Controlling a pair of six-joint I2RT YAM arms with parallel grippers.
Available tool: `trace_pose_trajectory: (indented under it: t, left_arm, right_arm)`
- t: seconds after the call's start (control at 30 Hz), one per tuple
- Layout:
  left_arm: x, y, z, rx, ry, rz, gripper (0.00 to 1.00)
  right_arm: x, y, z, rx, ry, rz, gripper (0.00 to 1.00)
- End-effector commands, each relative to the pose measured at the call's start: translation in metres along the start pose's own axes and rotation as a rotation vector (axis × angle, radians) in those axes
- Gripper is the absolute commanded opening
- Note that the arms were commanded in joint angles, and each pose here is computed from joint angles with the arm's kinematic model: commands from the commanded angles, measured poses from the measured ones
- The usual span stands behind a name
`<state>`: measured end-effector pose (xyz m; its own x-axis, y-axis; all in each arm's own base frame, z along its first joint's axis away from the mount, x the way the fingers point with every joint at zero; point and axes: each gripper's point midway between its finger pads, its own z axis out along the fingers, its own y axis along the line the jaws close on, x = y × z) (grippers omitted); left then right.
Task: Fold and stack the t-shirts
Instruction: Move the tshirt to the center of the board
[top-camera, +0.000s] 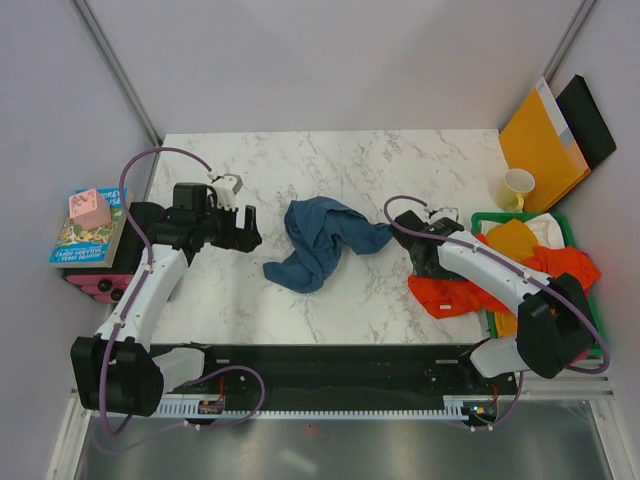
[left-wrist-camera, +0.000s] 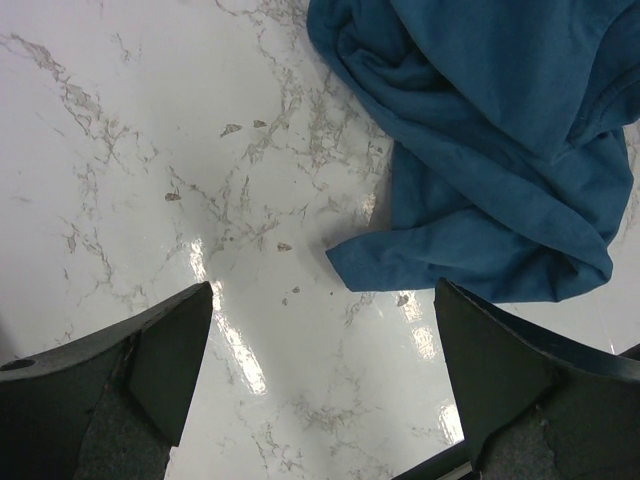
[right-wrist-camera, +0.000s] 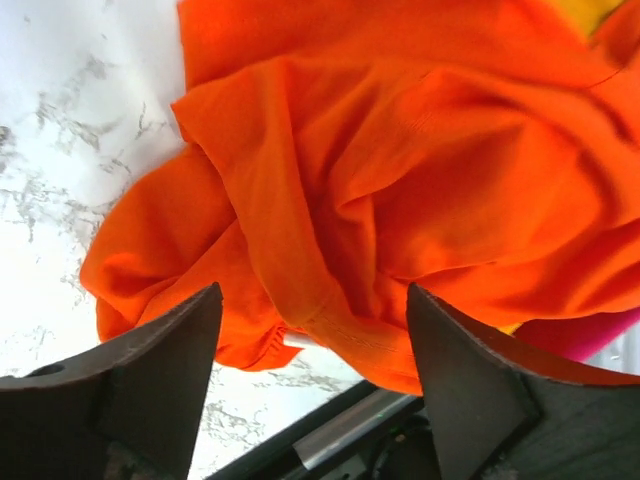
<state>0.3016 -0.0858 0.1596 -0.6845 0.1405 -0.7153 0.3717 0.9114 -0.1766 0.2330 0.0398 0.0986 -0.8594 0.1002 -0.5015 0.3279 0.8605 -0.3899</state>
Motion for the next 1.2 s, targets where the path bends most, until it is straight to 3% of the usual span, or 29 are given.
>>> trace_pose_trajectory:
  t: [0.0,0.17,0.23,0.37,0.4,0.47,0.6,0.77,0.9,1.17]
  left_arm:
    - [-0.01,-0.007,-0.003,0.026,-0.044,0.001,1.0]
    - [-0.006,-0.007,-0.003,0.025,-0.039,0.003,1.0]
    - [-0.006,-0.007,-0.003,0.025,-0.037,0.003,1.0]
    - [-0.006,-0.007,-0.003,0.025,-0.036,0.002,1.0]
    - [-0.006,-0.006,-0.003,0.022,-0.036,0.002,1.0]
    - [-0.006,-0.006,-0.003,0.019,-0.037,0.004,1.0]
    - [-0.006,-0.006,-0.003,0.017,-0.035,0.006,1.0]
    - [-0.006,-0.007,-0.004,0.024,-0.035,0.004,1.0]
    - [-0.007,-0.009,-0.003,0.028,-0.035,0.006,1.0]
    - [-0.01,-0.011,-0.006,0.032,-0.037,0.016,1.0]
  right_arm:
    - [0.009,0.013,0.009,-0.047,-0.008,0.159,0.76]
    - [0.01,0.002,0.02,0.023,-0.044,0.193,0.7]
    - [0.011,-0.002,0.024,0.05,-0.053,0.201,0.58]
    - [0.008,-0.011,0.026,0.086,-0.076,0.221,0.03]
    - [0.003,-0.014,0.022,0.085,-0.094,0.241,0.0]
    - [-0.009,-0.026,0.012,0.098,-0.152,0.294,0.0]
    - [-0.083,-0.081,-0.061,0.066,-0.4,0.533,0.0]
    - [-0.145,-0.184,-0.133,0.273,-0.566,0.624,0.0]
    - [-0.14,-0.233,-0.125,0.458,-0.51,0.649,0.0]
    - [-0.081,-0.284,-0.091,0.591,-0.393,0.829,0.0]
